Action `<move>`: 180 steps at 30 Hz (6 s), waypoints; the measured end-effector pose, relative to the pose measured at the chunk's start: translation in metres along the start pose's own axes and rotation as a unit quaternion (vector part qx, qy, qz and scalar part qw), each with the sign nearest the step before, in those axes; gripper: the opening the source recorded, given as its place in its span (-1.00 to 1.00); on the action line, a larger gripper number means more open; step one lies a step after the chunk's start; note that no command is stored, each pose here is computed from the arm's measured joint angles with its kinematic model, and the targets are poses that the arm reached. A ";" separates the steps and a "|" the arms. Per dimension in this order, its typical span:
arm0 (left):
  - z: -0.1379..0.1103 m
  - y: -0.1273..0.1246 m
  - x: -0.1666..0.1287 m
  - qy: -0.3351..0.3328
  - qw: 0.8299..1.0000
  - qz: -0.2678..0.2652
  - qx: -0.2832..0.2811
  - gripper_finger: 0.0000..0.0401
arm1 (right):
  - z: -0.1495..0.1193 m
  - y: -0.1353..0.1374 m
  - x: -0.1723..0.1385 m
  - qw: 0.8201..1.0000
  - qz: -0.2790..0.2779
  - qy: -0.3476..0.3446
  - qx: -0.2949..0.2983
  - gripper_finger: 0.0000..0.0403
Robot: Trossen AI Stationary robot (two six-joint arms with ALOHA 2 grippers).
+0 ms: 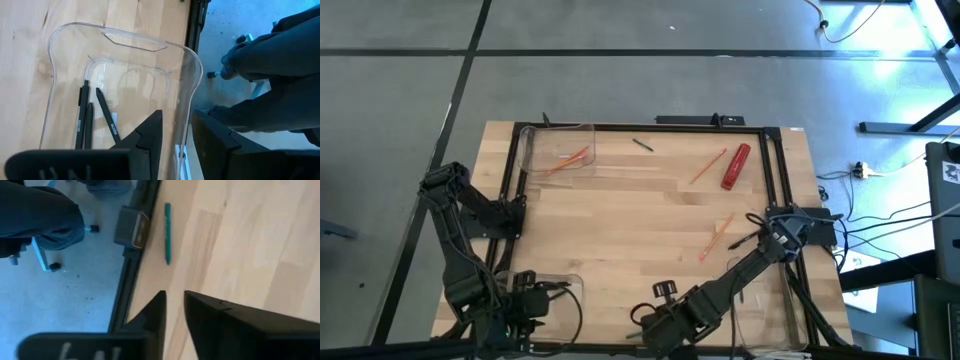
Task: Sort crayons/erasers/pens/pencils in bins
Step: Put the green crayon into the bottom right transparent bin
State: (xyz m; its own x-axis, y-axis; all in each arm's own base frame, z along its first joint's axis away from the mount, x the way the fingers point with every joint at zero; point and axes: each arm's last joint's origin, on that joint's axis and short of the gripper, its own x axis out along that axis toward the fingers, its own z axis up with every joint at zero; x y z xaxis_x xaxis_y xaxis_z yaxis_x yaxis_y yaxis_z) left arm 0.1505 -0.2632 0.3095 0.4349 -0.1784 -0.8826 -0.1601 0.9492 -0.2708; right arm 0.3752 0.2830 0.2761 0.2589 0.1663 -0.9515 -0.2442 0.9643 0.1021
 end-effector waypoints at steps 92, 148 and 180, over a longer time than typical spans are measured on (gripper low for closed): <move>0.040 0.009 0.010 -0.047 0.998 -0.002 0.033 -0.52 | -0.079 -0.026 0.146 0.964 0.047 -0.246 -0.093 -0.34; 0.040 0.009 0.010 -0.046 0.998 -0.002 0.033 -0.52 | -0.067 -0.072 0.145 0.972 -0.020 -0.233 0.011 -0.98; 0.040 0.009 0.010 -0.046 0.998 -0.001 0.034 -0.52 | -0.020 -0.089 0.098 0.977 -0.016 -0.202 0.062 -0.79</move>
State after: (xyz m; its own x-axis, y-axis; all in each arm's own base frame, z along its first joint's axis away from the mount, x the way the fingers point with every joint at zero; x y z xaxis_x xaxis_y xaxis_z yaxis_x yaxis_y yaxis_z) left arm 0.1887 -0.2463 0.3131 0.5157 -0.1594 -0.8418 -0.0993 0.9648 -0.2436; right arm 0.4034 0.2097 0.1685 0.6178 0.1802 -0.7654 -0.1220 0.9836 0.1331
